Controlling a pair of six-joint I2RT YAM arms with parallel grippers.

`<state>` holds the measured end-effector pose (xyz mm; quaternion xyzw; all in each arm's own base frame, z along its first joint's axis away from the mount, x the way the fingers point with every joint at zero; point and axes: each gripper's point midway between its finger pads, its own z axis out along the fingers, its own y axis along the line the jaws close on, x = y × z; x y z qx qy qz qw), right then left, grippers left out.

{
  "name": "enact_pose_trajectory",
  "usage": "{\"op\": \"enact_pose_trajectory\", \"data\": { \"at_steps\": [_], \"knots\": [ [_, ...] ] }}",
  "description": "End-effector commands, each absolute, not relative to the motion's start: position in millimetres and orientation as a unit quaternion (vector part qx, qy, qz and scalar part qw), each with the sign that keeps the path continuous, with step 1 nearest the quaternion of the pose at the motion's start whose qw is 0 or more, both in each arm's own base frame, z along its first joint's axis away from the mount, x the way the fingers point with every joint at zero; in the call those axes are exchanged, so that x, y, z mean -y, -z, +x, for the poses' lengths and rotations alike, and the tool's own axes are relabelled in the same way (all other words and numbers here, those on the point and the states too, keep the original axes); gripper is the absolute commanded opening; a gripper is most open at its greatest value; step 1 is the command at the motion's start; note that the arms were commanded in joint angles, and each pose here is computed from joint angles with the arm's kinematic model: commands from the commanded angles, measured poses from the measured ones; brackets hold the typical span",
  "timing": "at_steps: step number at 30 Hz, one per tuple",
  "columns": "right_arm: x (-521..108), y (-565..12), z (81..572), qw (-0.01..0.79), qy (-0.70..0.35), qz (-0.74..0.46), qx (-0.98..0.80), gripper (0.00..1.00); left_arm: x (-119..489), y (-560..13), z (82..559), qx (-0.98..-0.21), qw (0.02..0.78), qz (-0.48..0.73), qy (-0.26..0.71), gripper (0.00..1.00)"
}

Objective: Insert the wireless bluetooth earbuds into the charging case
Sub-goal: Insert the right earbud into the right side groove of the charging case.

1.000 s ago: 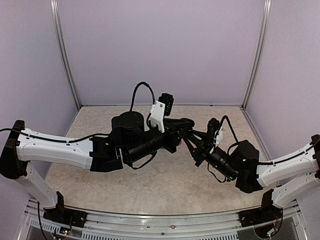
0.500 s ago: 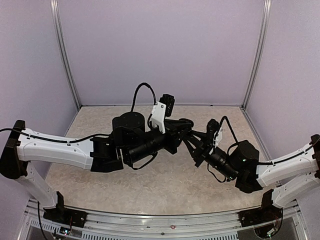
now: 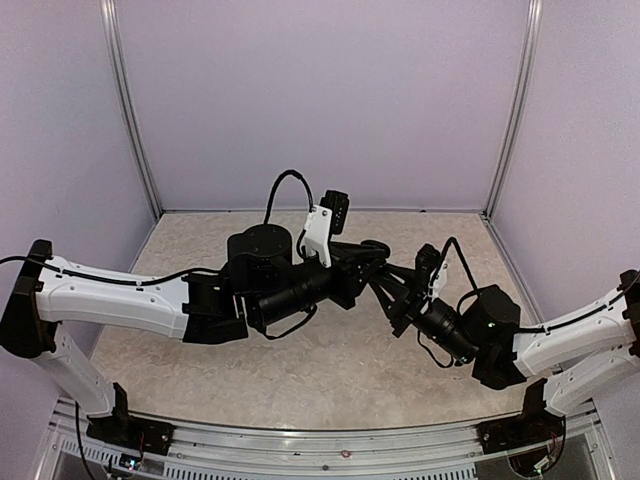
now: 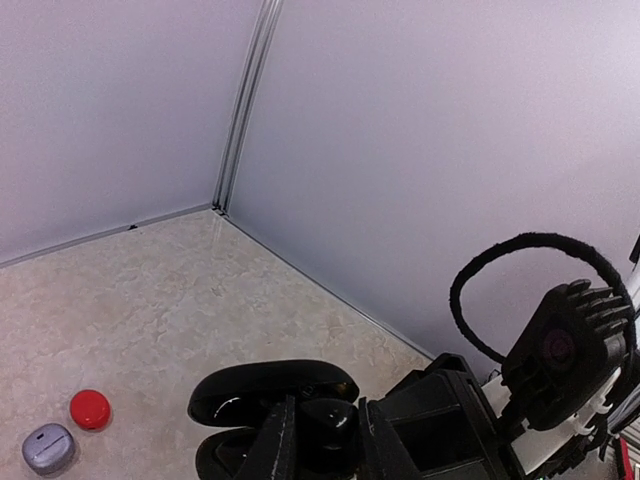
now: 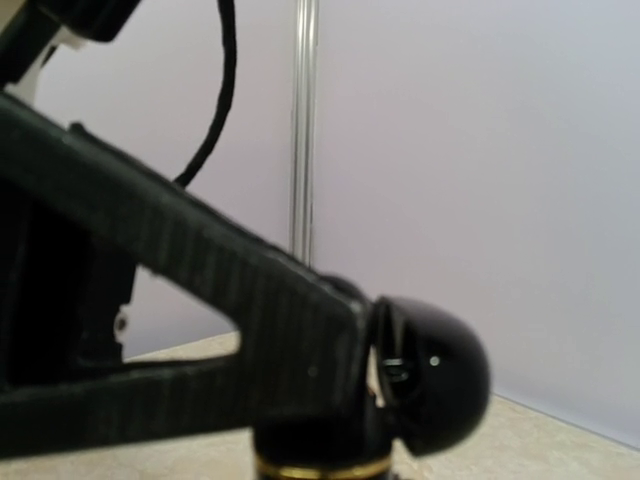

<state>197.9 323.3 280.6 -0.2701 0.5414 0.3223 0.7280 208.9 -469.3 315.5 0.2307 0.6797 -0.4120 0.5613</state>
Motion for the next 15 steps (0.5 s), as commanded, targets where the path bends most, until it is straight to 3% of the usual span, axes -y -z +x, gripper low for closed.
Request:
{"op": "enact_pose_trajectory", "data": {
  "at_steps": [1,15],
  "knots": [
    [-318.0,-306.5,186.0,0.752,-0.345,-0.256,-0.501,0.0,467.3,-296.6,219.4,-0.701,0.551,0.229,0.39,0.2],
    [-318.1,-302.1,187.3,0.748,-0.346,-0.254,-0.506,0.0,467.5,-302.6,221.9,-0.699,0.56,0.236,0.378,0.3]
  ]
}}
